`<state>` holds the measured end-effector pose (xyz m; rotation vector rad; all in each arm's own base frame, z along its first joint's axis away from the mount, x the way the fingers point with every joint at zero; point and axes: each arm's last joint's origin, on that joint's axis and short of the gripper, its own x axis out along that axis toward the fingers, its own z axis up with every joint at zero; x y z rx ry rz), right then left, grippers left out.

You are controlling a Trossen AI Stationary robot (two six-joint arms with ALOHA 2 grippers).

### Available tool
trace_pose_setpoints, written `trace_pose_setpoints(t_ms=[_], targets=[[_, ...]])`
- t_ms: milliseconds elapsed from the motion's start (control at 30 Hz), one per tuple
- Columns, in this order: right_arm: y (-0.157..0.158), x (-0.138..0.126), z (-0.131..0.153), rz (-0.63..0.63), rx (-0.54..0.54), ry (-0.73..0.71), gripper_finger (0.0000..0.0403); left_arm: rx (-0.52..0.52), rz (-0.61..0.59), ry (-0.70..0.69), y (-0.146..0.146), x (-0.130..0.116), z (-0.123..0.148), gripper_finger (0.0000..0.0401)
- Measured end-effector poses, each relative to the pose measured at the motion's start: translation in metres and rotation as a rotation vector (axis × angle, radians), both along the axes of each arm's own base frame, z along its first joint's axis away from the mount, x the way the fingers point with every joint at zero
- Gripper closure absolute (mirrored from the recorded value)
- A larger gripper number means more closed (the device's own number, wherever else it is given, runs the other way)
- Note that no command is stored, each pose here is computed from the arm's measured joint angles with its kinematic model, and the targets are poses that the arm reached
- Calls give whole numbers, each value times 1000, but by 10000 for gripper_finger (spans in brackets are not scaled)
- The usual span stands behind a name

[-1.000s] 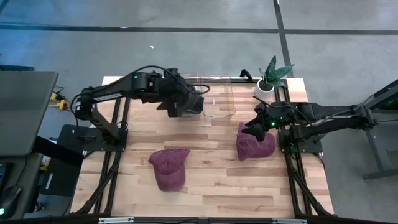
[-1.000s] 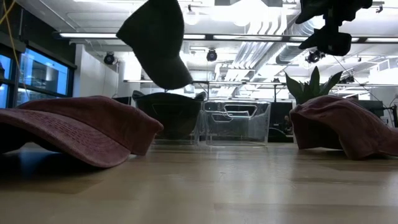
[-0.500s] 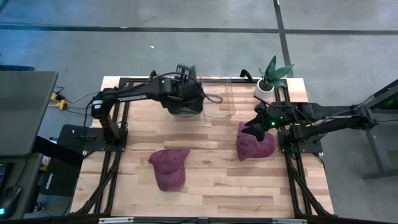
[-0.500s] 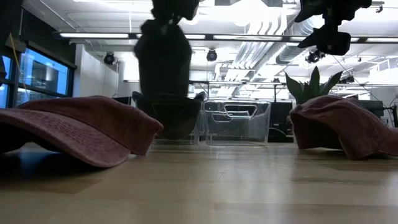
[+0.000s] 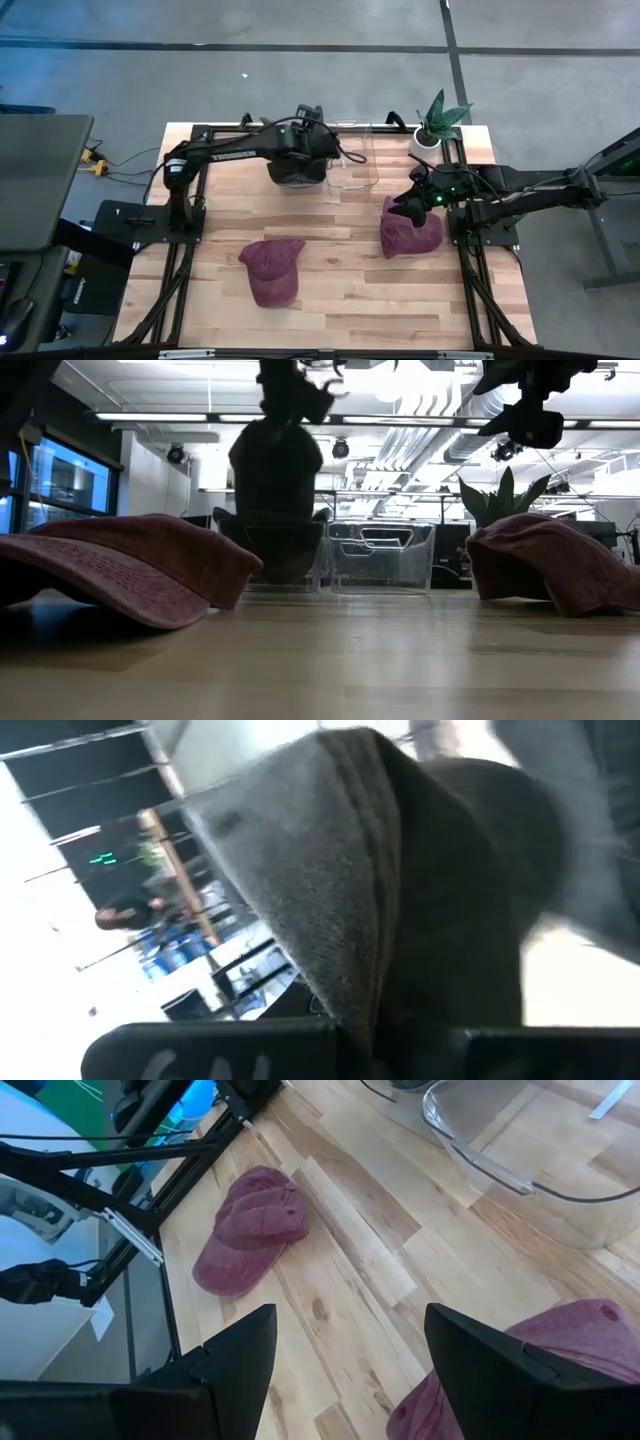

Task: Pick & Place hat
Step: Put the black cap into the left transparent bin

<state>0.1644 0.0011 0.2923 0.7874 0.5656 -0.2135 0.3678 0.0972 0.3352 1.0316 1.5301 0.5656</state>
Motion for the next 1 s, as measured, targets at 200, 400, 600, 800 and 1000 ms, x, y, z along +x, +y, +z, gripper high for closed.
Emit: trace_pose_setpoints(t_ms=[200,400,600,800,1000], targets=[[0,0,0,0,0,0,153,-65,2,-27,8,2,-5,401],[0,0,0,0,-1,0,153,-105,21,-40,13,4,-12,401],[0,0,0,0,-1,0,153,-56,72,-41,19,14,-27,401],[0,0,0,-1,1,1,153,-6,108,-31,21,15,-32,401],[0,0,0,0,-1,0,153,4,206,-87,23,7,-32,401]])
